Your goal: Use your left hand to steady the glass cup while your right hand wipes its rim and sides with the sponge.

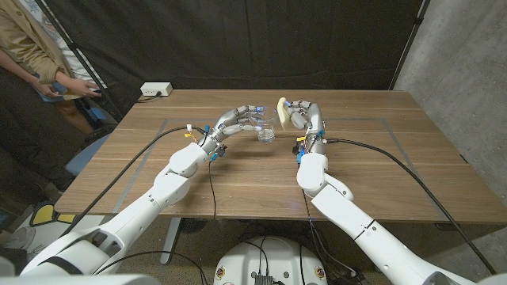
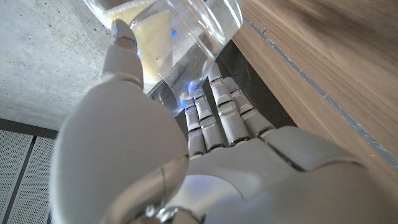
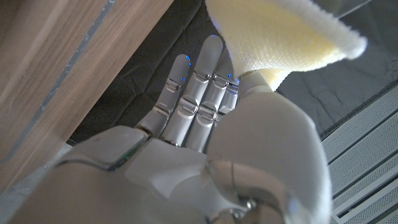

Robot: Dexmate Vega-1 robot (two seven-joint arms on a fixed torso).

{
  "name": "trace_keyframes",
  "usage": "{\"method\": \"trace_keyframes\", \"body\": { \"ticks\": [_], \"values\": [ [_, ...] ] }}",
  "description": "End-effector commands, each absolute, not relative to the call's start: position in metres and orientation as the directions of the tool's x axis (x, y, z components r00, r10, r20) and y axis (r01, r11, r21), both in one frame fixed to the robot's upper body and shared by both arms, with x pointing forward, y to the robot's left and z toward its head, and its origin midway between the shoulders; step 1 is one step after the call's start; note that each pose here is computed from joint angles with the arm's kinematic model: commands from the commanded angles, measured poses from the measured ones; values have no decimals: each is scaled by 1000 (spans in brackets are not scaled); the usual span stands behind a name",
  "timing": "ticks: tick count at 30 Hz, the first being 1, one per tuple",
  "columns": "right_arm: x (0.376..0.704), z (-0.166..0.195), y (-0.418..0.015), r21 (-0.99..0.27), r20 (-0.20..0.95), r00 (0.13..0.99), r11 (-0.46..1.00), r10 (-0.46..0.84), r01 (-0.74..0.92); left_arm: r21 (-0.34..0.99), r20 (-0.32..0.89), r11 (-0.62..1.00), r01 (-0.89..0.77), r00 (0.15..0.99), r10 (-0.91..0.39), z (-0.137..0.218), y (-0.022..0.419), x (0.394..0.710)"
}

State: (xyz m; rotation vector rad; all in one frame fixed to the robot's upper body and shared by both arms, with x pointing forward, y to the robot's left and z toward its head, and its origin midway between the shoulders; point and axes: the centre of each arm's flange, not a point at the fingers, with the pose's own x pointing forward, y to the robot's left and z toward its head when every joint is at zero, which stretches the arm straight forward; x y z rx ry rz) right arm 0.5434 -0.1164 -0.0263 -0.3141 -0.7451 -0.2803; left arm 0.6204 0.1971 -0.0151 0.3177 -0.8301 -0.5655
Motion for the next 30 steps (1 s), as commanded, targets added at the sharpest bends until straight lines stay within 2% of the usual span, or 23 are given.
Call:
{"method": "trace_keyframes", "body": {
  "ticks": [1,12,18,30],
  "values": [
    [561,-45,-121,-123,581,799,955,-152,271,462,609,813,354,539,-581,-13,200,621],
    [565,-66,-114,-108,485,850,951,-204,289,449,628,821,352,530,-570,-10,199,620],
    [562,-80,-108,-118,441,879,959,-181,257,445,631,825,347,532,-564,-9,200,620],
    [547,-56,-109,-39,502,852,980,-148,193,451,624,825,341,541,-564,-11,199,620]
  ]
}}
